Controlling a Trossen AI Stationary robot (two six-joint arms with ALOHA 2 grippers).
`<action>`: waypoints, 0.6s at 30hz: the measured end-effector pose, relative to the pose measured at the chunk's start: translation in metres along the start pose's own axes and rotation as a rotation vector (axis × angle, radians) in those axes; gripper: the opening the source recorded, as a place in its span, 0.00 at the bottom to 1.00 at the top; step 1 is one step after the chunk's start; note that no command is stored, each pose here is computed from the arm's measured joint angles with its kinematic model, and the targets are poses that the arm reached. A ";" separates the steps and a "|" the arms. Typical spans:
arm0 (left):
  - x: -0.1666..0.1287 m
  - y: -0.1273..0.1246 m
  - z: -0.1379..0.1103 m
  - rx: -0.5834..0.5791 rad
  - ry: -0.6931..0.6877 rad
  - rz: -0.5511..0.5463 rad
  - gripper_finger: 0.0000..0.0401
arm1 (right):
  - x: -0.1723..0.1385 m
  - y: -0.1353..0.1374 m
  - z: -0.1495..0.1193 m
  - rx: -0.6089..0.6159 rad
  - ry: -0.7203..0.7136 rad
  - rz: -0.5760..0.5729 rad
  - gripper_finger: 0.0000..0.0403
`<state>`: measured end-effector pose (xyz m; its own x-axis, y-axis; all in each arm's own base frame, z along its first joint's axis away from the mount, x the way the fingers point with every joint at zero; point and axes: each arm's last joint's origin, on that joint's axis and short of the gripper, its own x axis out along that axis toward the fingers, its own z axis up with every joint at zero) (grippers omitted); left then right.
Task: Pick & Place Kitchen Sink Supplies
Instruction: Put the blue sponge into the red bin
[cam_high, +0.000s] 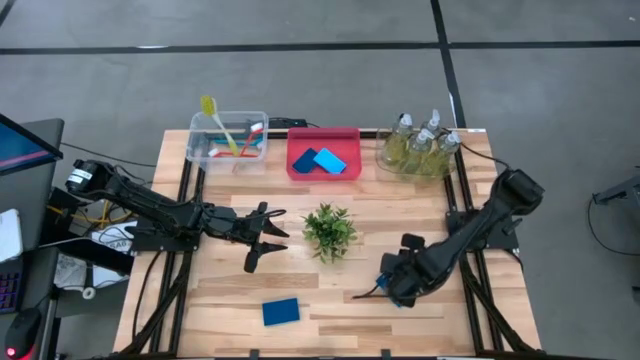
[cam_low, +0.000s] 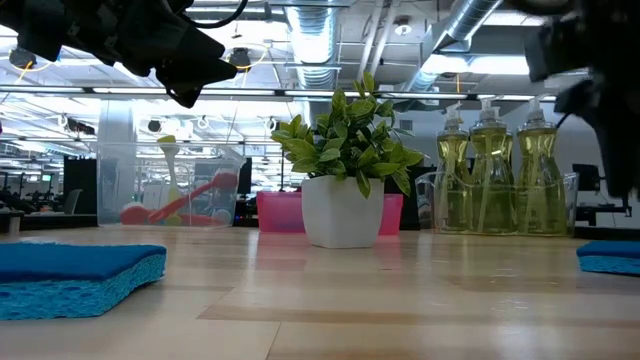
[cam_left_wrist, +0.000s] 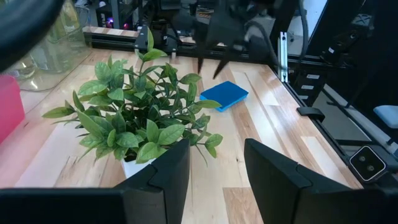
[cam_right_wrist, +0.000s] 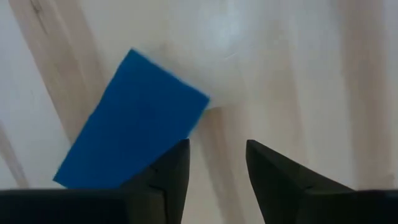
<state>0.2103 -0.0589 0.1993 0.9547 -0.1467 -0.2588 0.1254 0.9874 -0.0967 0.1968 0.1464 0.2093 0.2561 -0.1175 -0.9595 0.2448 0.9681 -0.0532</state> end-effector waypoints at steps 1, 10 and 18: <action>0.000 0.000 0.000 0.000 0.000 0.000 0.38 | 0.004 0.003 0.001 -0.001 0.013 0.005 0.37; 0.000 0.000 0.000 -0.001 0.000 0.000 0.38 | 0.021 0.020 0.007 0.011 0.025 0.096 0.33; 0.000 0.000 0.000 -0.002 0.000 0.000 0.38 | 0.032 0.029 0.010 0.008 0.029 0.122 0.32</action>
<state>0.2103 -0.0589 0.1993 0.9548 -0.1464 -0.2588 0.1248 0.9873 -0.0982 0.2213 0.1681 0.1799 0.2572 0.0079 -0.9663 0.2210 0.9730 0.0668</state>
